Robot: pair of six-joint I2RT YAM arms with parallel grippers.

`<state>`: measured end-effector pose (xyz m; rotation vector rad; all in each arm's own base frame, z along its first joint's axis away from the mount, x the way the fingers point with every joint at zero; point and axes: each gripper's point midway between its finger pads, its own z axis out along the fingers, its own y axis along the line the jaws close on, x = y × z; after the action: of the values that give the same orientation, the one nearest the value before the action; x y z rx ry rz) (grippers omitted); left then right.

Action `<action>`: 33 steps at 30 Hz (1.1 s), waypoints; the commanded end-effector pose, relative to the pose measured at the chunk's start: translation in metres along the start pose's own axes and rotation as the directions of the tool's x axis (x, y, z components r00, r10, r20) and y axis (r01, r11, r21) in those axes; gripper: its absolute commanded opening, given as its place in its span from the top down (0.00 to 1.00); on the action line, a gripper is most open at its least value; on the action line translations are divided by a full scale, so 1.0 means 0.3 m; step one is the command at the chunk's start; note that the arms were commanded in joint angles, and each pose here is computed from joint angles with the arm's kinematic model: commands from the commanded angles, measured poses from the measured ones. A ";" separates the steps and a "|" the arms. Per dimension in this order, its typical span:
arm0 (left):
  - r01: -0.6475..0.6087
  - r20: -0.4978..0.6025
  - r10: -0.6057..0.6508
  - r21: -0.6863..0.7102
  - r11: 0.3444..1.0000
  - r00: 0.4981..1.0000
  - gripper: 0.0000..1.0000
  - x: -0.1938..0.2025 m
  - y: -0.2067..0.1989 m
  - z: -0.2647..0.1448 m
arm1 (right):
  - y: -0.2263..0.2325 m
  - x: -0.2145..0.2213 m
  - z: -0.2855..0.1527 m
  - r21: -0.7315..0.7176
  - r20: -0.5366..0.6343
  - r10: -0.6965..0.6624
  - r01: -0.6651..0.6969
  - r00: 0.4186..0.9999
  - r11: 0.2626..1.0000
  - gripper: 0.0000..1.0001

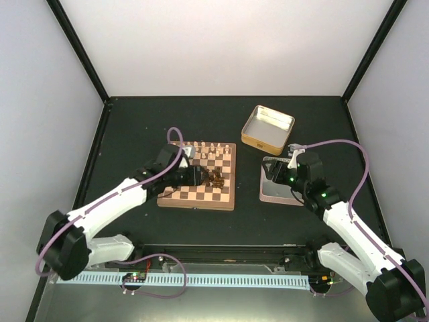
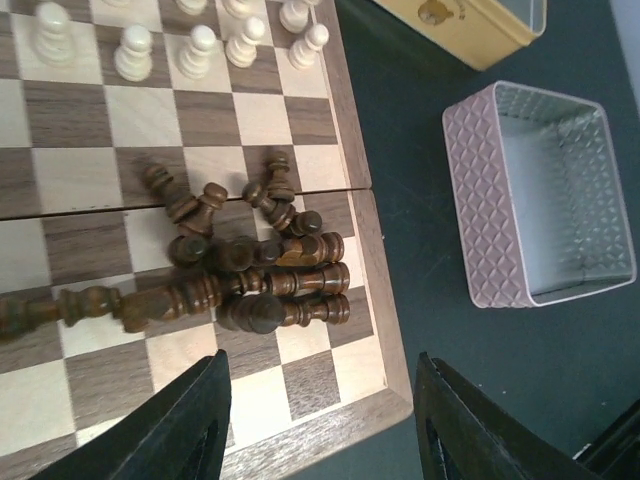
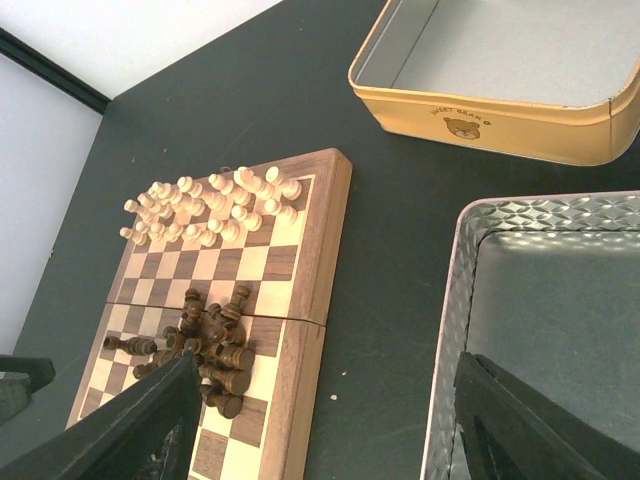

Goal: Set up the chess pieces on the board
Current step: Pick up the chess piece from the chessboard.

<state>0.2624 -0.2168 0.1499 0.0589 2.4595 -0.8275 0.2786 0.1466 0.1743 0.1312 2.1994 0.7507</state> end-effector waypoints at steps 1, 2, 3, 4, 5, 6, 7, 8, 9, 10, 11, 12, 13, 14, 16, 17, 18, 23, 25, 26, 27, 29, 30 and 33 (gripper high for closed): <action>-0.054 -0.023 0.052 -0.101 0.993 0.998 0.48 -0.012 -0.014 0.052 | -0.015 -0.012 -0.007 0.033 0.024 0.007 -0.008 1.000 0.999 0.30; -0.062 -0.045 0.057 -0.123 0.990 0.997 0.48 0.000 -0.009 0.070 | -0.017 -0.011 -0.009 0.036 0.025 0.008 -0.009 1.000 0.999 0.30; -0.068 -0.065 0.059 -0.143 0.987 0.996 0.48 0.007 -0.004 0.090 | -0.021 -0.010 -0.010 0.040 0.025 0.010 -0.011 1.000 0.999 0.31; -0.077 -0.077 0.066 -0.158 0.984 0.995 0.48 0.012 -0.003 0.102 | -0.023 -0.008 -0.011 0.044 0.024 0.010 -0.012 1.000 0.999 0.31; -0.085 -0.089 0.070 -0.169 0.982 0.994 0.48 0.016 -0.003 0.114 | -0.025 -0.007 -0.012 0.046 0.024 0.010 -0.012 1.000 0.999 0.31; -0.090 -0.097 0.074 -0.173 0.981 0.993 0.48 0.017 -0.005 0.122 | -0.027 -0.005 -0.013 0.047 0.025 0.012 -0.013 1.000 0.999 0.31; -0.094 -0.105 0.076 -0.179 0.979 0.992 0.48 0.020 -0.005 0.133 | -0.030 -0.004 -0.014 0.050 0.026 0.013 -0.015 1.000 0.999 0.31; -0.098 -0.113 0.078 -0.184 0.978 0.991 0.48 0.022 -0.005 0.142 | -0.032 -0.003 -0.015 0.052 0.027 0.014 -0.015 1.000 0.999 0.32; -0.103 -0.117 0.083 -0.184 0.977 0.990 0.48 0.023 -0.010 0.150 | -0.032 -0.002 -0.016 0.051 0.027 0.014 -0.015 1.000 0.999 0.32; -0.104 -0.121 0.082 -0.193 0.976 0.989 0.49 0.023 -0.005 0.158 | -0.033 -0.003 -0.017 0.053 0.029 0.013 -0.015 0.999 0.999 0.33; -0.106 -0.125 0.082 -0.205 0.973 0.989 0.50 0.022 0.002 0.165 | -0.034 -0.002 -0.017 0.053 0.030 0.015 -0.016 0.999 0.998 0.33; -0.108 -0.129 0.081 -0.217 0.970 0.988 0.50 0.021 0.008 0.171 | -0.035 -0.002 -0.018 0.055 0.029 0.015 -0.017 0.999 0.998 0.33; -0.110 -0.137 0.080 -0.229 0.967 0.987 0.51 0.024 0.014 0.176 | -0.035 -0.002 -0.018 0.056 0.029 0.015 -0.017 0.999 0.998 0.34; -0.114 -0.153 0.077 -0.245 0.963 0.985 0.52 0.033 0.025 0.185 | -0.036 -0.002 -0.018 0.057 0.029 0.015 -0.017 0.999 0.998 0.34; -0.117 -0.168 0.075 -0.260 0.958 0.983 0.53 0.039 0.037 0.197 | -0.038 0.000 -0.018 0.059 0.026 0.019 -0.020 0.999 0.998 0.35; -0.121 -0.175 0.076 -0.260 0.958 0.982 0.54 0.044 0.037 0.203 | -0.039 0.001 -0.018 0.061 0.027 0.019 -0.021 0.999 0.998 0.35; -0.122 -0.184 0.075 -0.260 0.958 0.980 0.55 0.050 0.040 0.210 | -0.041 0.002 -0.018 0.063 0.026 0.020 -0.022 0.999 0.998 0.35; -0.131 -0.215 0.076 -0.254 0.958 0.974 0.61 0.069 0.042 0.240 | -0.046 0.006 -0.018 0.068 0.024 0.027 -0.029 0.999 0.997 0.37; -0.134 -0.217 0.078 -0.255 0.958 0.973 0.65 0.069 0.042 0.245 | -0.046 0.005 -0.020 0.069 0.026 0.028 -0.029 0.999 0.997 0.37; -0.138 -0.218 0.082 -0.256 0.957 0.973 0.67 0.070 0.042 0.247 | -0.048 0.004 -0.020 0.071 0.027 0.028 -0.030 0.999 0.997 0.37; -0.139 -0.216 0.084 -0.258 0.956 0.973 0.69 0.068 0.043 0.246 | -0.047 0.003 -0.022 0.072 0.029 0.027 -0.029 0.999 0.997 0.37; -0.144 -0.213 0.088 -0.264 0.954 0.973 0.74 0.065 0.047 0.245 | -0.047 0.001 -0.024 0.072 0.032 0.025 -0.027 0.999 0.997 0.37; -0.147 -0.214 0.090 -0.268 0.952 0.973 0.77 0.065 0.050 0.243 | -0.046 0.001 -0.026 0.072 0.032 0.025 -0.027 0.999 0.997 0.37; -0.155 -0.215 0.097 -0.276 0.949 0.972 0.84 0.062 0.053 0.232 | -0.047 -0.001 -0.028 0.072 0.037 0.026 -0.029 0.999 0.997 0.37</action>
<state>0.2758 -0.2425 0.0701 0.1749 2.7418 -0.4303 0.2757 0.1352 0.1723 0.1938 2.2049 0.7018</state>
